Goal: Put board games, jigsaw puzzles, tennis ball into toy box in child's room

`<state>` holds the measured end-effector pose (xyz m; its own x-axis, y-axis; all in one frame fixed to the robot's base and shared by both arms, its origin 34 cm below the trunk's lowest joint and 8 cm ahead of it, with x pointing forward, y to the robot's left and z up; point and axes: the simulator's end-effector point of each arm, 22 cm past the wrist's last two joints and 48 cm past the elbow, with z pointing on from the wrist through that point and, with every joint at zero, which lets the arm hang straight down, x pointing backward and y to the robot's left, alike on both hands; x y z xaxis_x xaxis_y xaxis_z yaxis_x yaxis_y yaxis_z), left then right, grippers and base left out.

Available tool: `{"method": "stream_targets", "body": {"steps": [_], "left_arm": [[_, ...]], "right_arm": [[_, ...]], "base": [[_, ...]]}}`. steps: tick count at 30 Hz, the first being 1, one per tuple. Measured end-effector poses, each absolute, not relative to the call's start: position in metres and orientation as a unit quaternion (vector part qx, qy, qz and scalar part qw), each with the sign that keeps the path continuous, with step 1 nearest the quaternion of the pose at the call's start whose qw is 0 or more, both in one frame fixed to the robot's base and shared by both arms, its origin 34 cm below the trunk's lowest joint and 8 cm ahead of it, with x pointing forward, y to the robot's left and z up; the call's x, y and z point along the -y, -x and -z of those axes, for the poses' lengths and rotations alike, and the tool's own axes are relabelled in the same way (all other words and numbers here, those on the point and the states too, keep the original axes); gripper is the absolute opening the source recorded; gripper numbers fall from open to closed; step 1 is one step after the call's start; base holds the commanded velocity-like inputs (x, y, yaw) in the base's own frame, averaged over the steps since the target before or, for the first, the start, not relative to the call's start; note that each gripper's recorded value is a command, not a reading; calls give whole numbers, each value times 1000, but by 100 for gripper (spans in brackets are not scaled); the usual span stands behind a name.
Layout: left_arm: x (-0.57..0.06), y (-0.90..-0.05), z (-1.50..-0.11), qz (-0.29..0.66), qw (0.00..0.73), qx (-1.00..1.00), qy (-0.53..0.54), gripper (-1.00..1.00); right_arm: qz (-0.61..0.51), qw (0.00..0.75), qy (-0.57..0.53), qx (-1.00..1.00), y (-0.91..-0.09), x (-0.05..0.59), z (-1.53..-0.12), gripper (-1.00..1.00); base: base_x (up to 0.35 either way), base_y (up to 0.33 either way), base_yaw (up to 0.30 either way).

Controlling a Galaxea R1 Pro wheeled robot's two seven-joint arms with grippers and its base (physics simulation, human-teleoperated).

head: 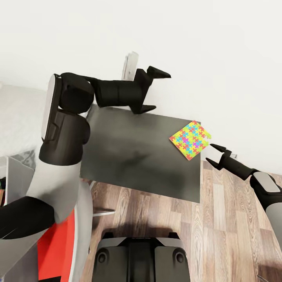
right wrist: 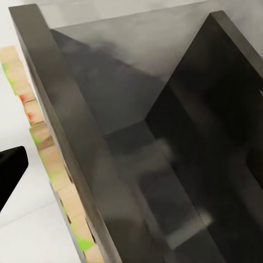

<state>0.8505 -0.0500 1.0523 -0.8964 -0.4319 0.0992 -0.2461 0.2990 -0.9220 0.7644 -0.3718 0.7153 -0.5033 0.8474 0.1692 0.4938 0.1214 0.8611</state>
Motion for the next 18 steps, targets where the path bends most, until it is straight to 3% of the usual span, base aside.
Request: {"method": "stream_targets", "body": {"steps": [18], "left_arm": [[11,-912,-1099,534,144,-805,216,100]], "right_arm": [[-480,193,-452,-727,-770,369,-723,100]], "base": [[0,0,3]]}}
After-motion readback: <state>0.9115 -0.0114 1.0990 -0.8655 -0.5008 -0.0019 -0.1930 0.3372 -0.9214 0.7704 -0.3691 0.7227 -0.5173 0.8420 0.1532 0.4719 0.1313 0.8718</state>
